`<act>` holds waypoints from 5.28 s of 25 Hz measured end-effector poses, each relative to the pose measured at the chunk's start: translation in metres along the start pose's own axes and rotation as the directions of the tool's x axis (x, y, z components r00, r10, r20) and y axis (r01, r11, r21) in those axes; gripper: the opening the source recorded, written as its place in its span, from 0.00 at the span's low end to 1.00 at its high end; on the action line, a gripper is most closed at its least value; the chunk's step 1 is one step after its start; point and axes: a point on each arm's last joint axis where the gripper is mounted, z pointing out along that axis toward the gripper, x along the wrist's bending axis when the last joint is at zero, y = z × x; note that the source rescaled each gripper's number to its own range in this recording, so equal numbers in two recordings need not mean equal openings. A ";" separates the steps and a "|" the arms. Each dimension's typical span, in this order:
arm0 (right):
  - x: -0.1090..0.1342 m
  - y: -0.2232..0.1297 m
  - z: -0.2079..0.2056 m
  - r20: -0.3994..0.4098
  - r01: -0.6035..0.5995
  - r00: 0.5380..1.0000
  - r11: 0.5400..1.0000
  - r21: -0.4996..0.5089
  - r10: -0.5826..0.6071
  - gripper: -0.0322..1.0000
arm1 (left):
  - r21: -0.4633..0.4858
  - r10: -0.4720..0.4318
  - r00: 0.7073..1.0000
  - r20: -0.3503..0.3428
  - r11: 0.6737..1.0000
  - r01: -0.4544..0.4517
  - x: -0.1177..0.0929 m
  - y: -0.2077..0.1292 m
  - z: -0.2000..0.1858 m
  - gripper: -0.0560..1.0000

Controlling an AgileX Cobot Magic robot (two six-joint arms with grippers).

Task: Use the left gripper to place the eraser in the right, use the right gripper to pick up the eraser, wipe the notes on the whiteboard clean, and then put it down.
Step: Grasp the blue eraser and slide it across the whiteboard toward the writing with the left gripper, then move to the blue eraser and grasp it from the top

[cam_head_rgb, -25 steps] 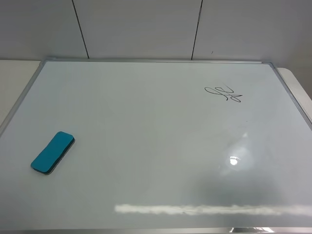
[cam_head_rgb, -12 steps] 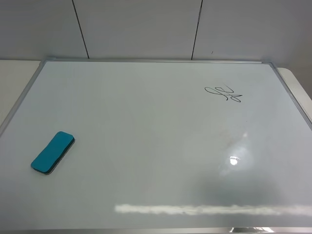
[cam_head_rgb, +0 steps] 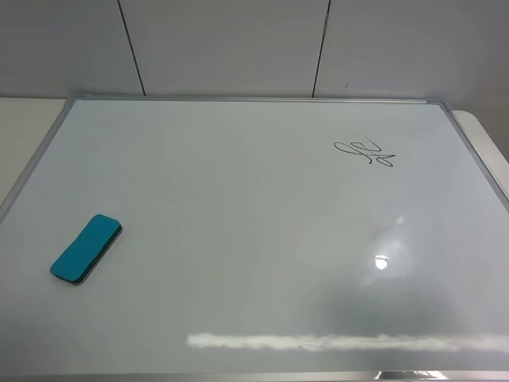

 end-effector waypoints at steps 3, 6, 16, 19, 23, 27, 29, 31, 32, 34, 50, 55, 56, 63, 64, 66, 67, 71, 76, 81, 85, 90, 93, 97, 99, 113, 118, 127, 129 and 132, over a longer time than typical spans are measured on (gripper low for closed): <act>0.000 0.000 0.000 0.000 0.000 1.000 1.000 0.000 0.000 1.00 | 0.041 0.054 0.993 0.101 0.997 -0.058 0.000 0.014 0.024 0.06; 0.000 0.000 0.000 0.000 0.000 1.000 1.000 0.000 0.000 1.00 | 0.121 0.060 0.987 0.146 0.990 -0.078 0.006 0.022 0.052 0.06; 0.000 0.000 0.000 0.000 0.000 1.000 1.000 0.000 0.000 1.00 | 0.280 0.029 0.991 0.127 0.958 -0.064 0.027 0.028 0.129 0.06; 0.000 0.000 0.000 0.000 0.000 1.000 1.000 0.000 0.000 1.00 | 0.318 0.067 0.995 0.077 0.944 -0.088 0.031 0.015 0.146 0.06; 0.000 0.000 0.000 0.000 0.000 1.000 1.000 0.000 0.000 1.00 | 0.341 0.064 0.997 0.049 0.937 -0.077 0.034 0.001 0.159 0.06; 0.000 0.000 0.000 0.000 0.000 1.000 1.000 0.000 0.000 1.00 | 0.325 0.052 0.998 0.029 0.944 -0.058 0.036 0.001 0.164 0.06; 0.000 0.000 0.000 0.000 0.000 1.000 1.000 0.000 0.000 1.00 | 0.325 0.054 0.998 0.021 0.944 -0.058 0.034 -0.001 0.171 0.05; 0.000 0.000 0.000 0.000 0.000 1.000 1.000 0.000 0.000 1.00 | 0.336 0.070 0.997 0.018 0.939 -0.072 0.030 -0.004 0.180 0.05; 0.000 0.000 0.000 0.000 0.000 1.000 1.000 0.000 0.000 1.00 | 0.341 0.074 0.997 0.017 0.937 -0.076 0.028 -0.005 0.184 0.05; 0.000 0.000 0.000 0.000 0.000 1.000 1.000 0.000 0.000 1.00 | 0.355 0.080 0.997 0.022 0.931 -0.083 0.024 -0.007 0.194 0.05; 0.000 0.000 0.000 0.000 0.000 1.000 1.000 0.000 0.000 1.00 | 0.404 0.106 0.994 0.035 0.908 -0.111 0.019 -0.013 0.219 0.05; 0.000 0.000 0.000 0.000 0.000 1.000 1.000 0.000 0.000 1.00 | 0.379 0.146 0.989 0.040 0.913 -0.150 0.009 -0.010 0.225 0.05; 0.000 0.000 0.000 0.000 0.000 1.000 1.000 0.000 0.000 1.00 | 0.346 0.174 0.984 0.046 0.921 -0.179 -0.002 -0.006 0.231 0.05; 0.000 0.000 0.000 0.000 0.000 1.000 1.000 0.000 0.000 1.00 | 0.229 0.315 0.941 0.126 0.913 -0.337 -0.066 0.025 0.264 0.05; 0.000 0.000 0.000 0.000 0.000 1.000 1.000 0.000 0.000 1.00 | 0.211 0.335 0.932 0.140 0.909 -0.358 -0.078 0.030 0.269 0.05; 0.000 0.000 0.000 0.000 0.000 1.000 1.000 0.000 0.000 1.00 | 0.181 0.386 0.906 0.176 0.892 -0.415 -0.106 0.039 0.281 0.05; 0.000 0.000 0.000 0.000 0.000 1.000 1.000 0.000 0.000 1.00 | 0.161 0.411 0.891 0.193 0.882 -0.442 -0.121 0.045 0.285 0.05; 0.000 0.000 0.000 0.000 0.000 1.000 1.000 0.000 0.000 1.00 | 0.126 0.486 0.834 0.261 0.840 -0.528 -0.175 0.064 0.302 0.05; 0.000 0.000 0.000 0.000 0.000 1.000 1.000 0.000 0.000 1.00 | 0.110 0.554 0.763 0.332 0.781 -0.615 -0.234 0.078 0.316 0.05; 0.000 0.000 0.000 0.000 0.000 1.000 1.000 0.000 0.000 1.00 | 0.090 0.612 0.701 0.366 0.727 -0.681 -0.275 0.092 0.324 0.05; 0.000 0.000 0.000 0.000 0.000 1.000 1.000 0.000 0.000 1.00 | 0.084 0.619 0.686 0.382 0.716 -0.693 -0.293 0.102 0.331 0.05; 0.000 0.000 0.000 0.000 0.000 1.000 1.000 0.000 0.000 1.00 | 0.077 0.632 0.669 0.391 0.702 -0.708 -0.307 0.108 0.335 0.05; 0.000 0.000 0.000 0.000 0.000 1.000 1.000 0.000 0.000 1.00 | 0.069 0.644 0.658 0.391 0.692 -0.718 -0.314 0.108 0.336 0.05; 0.000 0.000 0.000 0.000 0.000 1.000 1.000 0.000 0.000 1.00 | 0.066 0.655 0.645 0.393 0.680 -0.730 -0.315 0.108 0.336 0.05; 0.000 0.000 0.000 0.000 0.000 1.000 1.000 0.000 0.000 1.00 | 0.049 0.695 0.601 0.395 0.637 -0.769 -0.317 0.106 0.335 0.05; 0.000 0.000 0.000 0.000 0.000 1.000 1.000 0.000 0.000 1.00 | -0.079 0.854 0.302 0.424 0.367 -0.927 -0.358 0.073 0.320 0.05; 0.000 0.000 0.000 0.000 0.000 1.000 1.000 0.000 0.000 1.00 | -0.056 0.856 0.283 0.433 0.339 -0.939 -0.358 0.074 0.316 0.05; 0.000 0.000 0.000 0.000 0.000 1.000 1.000 0.000 0.000 1.00 | -0.039 0.858 0.358 0.369 0.399 -0.916 -0.367 0.102 0.295 0.16; 0.000 0.000 0.000 0.000 0.000 1.000 1.000 0.000 0.000 1.00 | -0.067 0.861 0.369 0.350 0.415 -0.907 -0.370 0.111 0.286 0.34; 0.000 0.000 0.000 0.000 0.000 1.000 1.000 0.000 0.000 1.00 | -0.080 0.870 0.358 0.340 0.406 -0.910 -0.370 0.114 0.281 0.56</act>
